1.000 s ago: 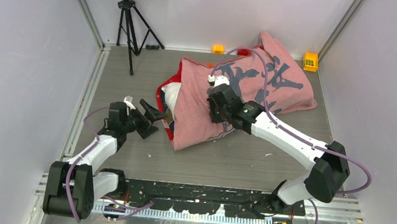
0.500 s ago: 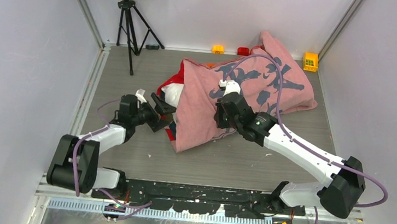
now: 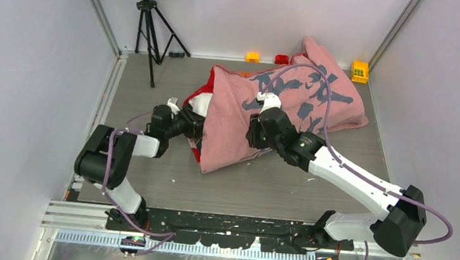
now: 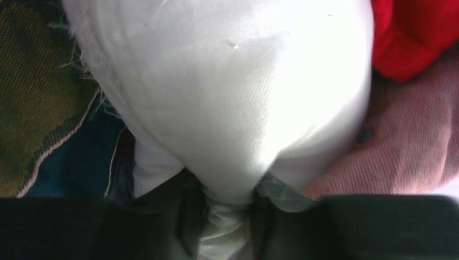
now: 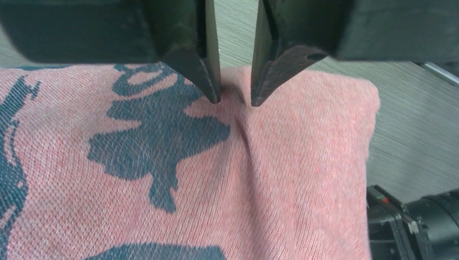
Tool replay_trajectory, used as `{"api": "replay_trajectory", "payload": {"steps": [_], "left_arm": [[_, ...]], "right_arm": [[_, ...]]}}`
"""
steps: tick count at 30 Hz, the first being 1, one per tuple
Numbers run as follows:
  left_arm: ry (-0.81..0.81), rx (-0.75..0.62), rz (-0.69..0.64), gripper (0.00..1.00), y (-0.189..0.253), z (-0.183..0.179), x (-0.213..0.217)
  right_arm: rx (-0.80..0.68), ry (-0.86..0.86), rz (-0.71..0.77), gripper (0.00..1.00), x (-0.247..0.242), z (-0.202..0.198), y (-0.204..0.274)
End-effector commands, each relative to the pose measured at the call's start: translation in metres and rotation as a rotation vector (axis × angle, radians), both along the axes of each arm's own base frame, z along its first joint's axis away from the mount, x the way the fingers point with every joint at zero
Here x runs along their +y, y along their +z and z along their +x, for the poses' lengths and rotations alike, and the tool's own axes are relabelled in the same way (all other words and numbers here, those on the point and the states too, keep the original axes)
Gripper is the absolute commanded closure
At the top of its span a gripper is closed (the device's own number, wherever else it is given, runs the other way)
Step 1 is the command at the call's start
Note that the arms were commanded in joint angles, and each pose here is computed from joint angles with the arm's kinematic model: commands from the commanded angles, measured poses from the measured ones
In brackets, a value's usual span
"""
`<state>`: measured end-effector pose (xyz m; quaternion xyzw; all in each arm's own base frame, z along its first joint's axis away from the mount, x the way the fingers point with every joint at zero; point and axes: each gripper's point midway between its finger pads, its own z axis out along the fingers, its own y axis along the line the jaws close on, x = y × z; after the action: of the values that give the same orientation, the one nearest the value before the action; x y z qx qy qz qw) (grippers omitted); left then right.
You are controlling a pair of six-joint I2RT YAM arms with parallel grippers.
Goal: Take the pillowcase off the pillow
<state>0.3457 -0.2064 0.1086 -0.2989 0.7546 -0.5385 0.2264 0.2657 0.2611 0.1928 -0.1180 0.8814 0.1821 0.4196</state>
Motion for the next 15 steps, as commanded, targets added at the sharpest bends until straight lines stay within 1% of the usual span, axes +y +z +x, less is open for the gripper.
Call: {"api": "replay_trajectory", "payload": {"steps": [1, 2, 3, 4, 5, 9, 11, 12, 13, 14, 15], "left_arm": [[0.04, -0.19, -0.101, 0.84, 0.04, 0.028, -0.002], [0.04, -0.189, -0.113, 0.92, 0.039, 0.029, -0.001], [0.035, -0.19, -0.119, 0.99, 0.038, 0.03, 0.0], [0.024, -0.184, -0.123, 1.0, 0.036, 0.031, 0.001], [0.012, -0.186, -0.128, 1.0, 0.036, 0.031, 0.002], [0.001, -0.193, -0.156, 1.0, 0.034, 0.03, 0.012], [0.01, -0.184, -0.149, 1.0, 0.029, 0.028, 0.021], [0.014, -0.177, -0.142, 1.0, 0.026, 0.027, 0.026], [0.018, -0.165, -0.133, 1.0, 0.022, 0.026, 0.029], [0.018, -0.153, -0.127, 1.0, 0.018, 0.024, 0.031], [0.012, -0.15, -0.125, 1.0, 0.016, 0.022, 0.031]], "right_arm": [[-0.055, -0.024, 0.024, 0.65, -0.006, 0.002, 0.018], [-0.059, -0.027, 0.019, 0.69, -0.007, 0.003, 0.018], [-0.062, -0.028, 0.015, 0.8, -0.008, 0.003, 0.018], [-0.064, -0.033, 0.011, 0.94, -0.009, 0.004, 0.018], [-0.065, -0.036, 0.01, 0.99, -0.009, 0.005, 0.018], [-0.088, -0.076, -0.017, 1.0, -0.018, 0.009, 0.021], [-0.105, -0.1, -0.037, 1.0, -0.026, 0.01, 0.024], [-0.112, -0.083, -0.041, 0.91, -0.026, 0.009, 0.024], [-0.114, -0.053, -0.037, 0.6, -0.023, 0.007, 0.026], [-0.117, -0.021, -0.028, 0.39, -0.019, 0.005, 0.028], [-0.118, 0.006, -0.014, 0.28, -0.015, 0.003, 0.029]]}}
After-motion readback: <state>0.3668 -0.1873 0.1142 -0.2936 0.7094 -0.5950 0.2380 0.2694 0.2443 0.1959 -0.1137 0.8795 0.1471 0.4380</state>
